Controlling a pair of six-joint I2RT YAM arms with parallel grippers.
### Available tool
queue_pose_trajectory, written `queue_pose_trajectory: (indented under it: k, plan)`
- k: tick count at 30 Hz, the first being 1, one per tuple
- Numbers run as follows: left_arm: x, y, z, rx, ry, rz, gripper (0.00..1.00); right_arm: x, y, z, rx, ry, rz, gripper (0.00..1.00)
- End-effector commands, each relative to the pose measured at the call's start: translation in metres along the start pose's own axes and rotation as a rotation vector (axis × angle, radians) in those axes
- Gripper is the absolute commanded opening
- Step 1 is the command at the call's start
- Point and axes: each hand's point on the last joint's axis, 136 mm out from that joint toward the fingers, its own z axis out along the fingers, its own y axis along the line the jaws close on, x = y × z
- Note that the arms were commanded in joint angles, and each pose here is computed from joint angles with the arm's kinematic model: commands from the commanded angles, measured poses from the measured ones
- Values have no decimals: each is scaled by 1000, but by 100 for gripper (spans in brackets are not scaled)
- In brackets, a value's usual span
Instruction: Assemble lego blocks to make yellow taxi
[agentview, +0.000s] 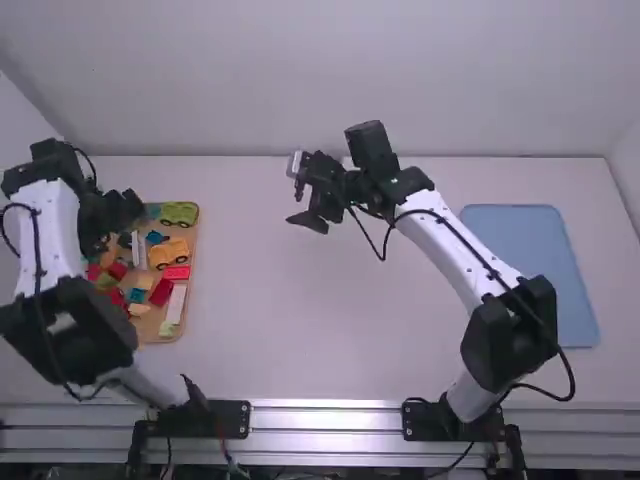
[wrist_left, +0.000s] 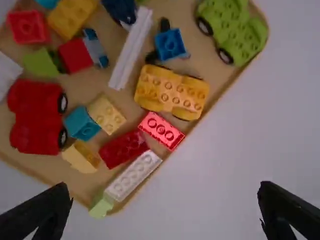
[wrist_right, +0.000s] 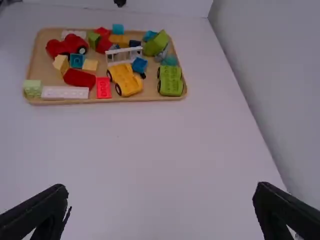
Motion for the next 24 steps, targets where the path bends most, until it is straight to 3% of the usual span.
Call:
queue_pose_trajectory:
  k: [1,12,18,24]
  plan:
    - [-6,-2,21,-2,65,80,99,-10,-4,-1,-1,-22,-19,99]
    - [-2,4,96,30,208,652,99,-11,-6,-1,9,-24,-28,99]
    - [1,-6,108,136,174,1079,99,1,-15,-1,63,39,-19,99]
    - [6,-7,108,171,178,1341,99,11,-24,-6,103,80,-7,99]
